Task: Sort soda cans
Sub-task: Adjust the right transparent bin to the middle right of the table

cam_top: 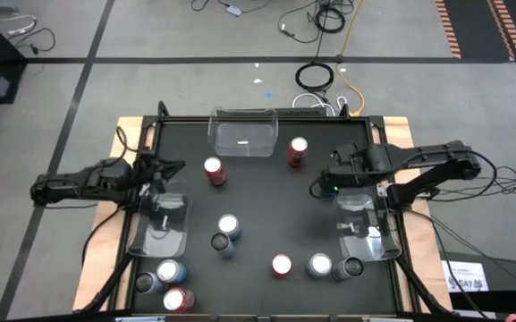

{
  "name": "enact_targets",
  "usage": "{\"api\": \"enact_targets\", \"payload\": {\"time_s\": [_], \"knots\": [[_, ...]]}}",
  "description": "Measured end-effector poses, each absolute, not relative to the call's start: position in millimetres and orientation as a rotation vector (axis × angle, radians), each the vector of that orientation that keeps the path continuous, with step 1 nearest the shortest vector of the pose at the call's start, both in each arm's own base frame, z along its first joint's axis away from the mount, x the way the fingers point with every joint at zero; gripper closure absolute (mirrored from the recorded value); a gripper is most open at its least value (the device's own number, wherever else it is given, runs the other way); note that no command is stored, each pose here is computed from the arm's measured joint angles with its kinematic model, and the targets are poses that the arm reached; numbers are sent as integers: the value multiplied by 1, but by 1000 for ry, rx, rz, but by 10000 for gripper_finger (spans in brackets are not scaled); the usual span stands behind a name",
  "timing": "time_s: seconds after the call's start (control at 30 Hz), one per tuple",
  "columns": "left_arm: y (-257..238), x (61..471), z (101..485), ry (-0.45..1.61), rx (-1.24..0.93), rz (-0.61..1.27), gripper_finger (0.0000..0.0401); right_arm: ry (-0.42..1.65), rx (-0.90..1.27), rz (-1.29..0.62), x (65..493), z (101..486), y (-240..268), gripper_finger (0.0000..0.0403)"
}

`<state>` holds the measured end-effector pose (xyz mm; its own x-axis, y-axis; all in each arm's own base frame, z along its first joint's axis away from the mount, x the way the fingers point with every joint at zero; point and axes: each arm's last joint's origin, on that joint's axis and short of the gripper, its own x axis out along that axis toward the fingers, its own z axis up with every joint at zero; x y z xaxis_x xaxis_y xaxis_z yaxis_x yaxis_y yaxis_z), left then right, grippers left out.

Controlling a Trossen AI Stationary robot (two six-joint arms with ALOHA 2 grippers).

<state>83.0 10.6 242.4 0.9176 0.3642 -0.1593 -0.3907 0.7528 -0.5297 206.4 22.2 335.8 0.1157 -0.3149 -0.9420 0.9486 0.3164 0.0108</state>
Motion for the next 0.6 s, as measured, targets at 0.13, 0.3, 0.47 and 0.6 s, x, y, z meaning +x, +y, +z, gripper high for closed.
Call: {"api": "enact_targets", "payload": {"time_s": [0.13, 0.3, 0.47, 0.6], "knots": [[12, 90, 262, 148, -603, 490, 359, 1027, 869, -1037, 188, 325, 36, 44], [12, 105, 269, 344, -634, 587, 359, 1039, 984, -1004, 167, 313, 55, 44], [12, 120, 268, 525, -604, 662, 359, 1063, 1064, -997, 164, 293, 74, 44], [12, 131, 267, 560, -592, 674, 359, 1078, 1079, -1012, 166, 273, 87, 44]]}}
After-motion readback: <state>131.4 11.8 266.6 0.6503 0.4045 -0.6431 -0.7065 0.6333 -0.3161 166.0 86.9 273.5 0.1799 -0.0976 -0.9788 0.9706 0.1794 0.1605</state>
